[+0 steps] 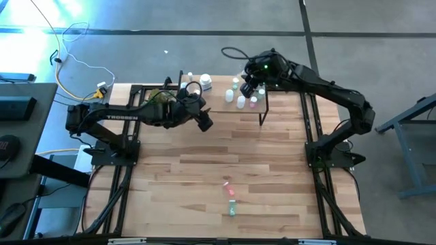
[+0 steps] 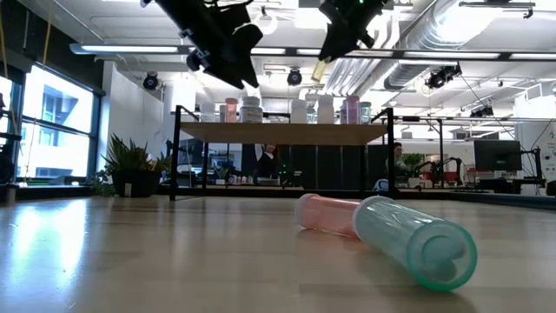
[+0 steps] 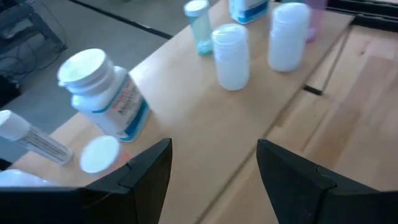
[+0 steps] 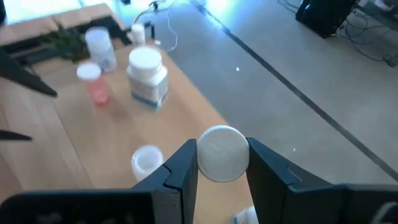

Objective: Pick and place medicine bottles onto shelf by color
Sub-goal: Put the yellow pill bottle on the shelf

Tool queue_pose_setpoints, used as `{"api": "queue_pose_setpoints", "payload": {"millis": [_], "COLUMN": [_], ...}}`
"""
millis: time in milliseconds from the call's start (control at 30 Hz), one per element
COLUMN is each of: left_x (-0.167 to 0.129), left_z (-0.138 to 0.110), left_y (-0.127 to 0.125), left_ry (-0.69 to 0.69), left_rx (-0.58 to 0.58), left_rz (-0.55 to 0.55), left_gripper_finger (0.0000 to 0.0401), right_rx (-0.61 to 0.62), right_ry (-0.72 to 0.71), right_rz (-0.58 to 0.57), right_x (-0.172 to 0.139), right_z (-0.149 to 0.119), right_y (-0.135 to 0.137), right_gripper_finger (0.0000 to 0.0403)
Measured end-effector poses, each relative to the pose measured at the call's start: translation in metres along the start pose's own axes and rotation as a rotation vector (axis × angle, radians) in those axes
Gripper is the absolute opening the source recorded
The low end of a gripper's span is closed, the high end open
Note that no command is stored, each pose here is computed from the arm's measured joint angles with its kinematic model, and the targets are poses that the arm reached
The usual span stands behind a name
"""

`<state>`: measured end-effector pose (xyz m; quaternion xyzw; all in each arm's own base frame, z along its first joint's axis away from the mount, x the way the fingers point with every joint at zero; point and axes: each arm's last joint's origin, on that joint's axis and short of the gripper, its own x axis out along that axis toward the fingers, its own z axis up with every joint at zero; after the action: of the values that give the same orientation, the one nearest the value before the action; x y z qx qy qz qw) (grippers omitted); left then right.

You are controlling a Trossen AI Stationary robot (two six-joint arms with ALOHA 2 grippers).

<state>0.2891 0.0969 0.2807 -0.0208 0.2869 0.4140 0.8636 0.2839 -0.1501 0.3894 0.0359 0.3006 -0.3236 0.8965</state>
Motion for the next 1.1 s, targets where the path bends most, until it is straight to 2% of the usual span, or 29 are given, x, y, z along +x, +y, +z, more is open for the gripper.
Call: {"api": "queue_pose_setpoints", "payload": {"millis": [167,400,567,767,1100], "left_x": [0.006,0.01,0.009,0.009,0.009], "left_z": [0.003,0.004,0.008,0.013,0.013], "left_y": [0.008,0.014,0.012,0.011,0.01], "left_ry": [-0.004,0.006,-0.03,-0.08,-0.074], "left_rx": [-0.032,-0.048,-0.027,-0.084,-0.125], "left_rz": [-0.012,-0.066,-0.091,-0.114,-0.116], "left_gripper_finger": [0.0225,0.0225,0.0225,0.0225,0.0225], "right_rx": [0.028,0.06,-0.047,-0.16,-0.172], "right_ry": [-0.027,0.069,0.139,0.262,0.382], "right_rz": [-0.009,0.054,0.131,0.16,0.171], "right_x": [-0.008,-0.007,0.006,0.029,0.047], "right_z": [0.01,0.003,-0.004,-0.016,-0.029], "right_y": [-0.009,-0.012,-0.007,-0.004,0.0], "right_gripper_finger": [0.0099,0.0099,0.0099,0.0099,0.0099]}}
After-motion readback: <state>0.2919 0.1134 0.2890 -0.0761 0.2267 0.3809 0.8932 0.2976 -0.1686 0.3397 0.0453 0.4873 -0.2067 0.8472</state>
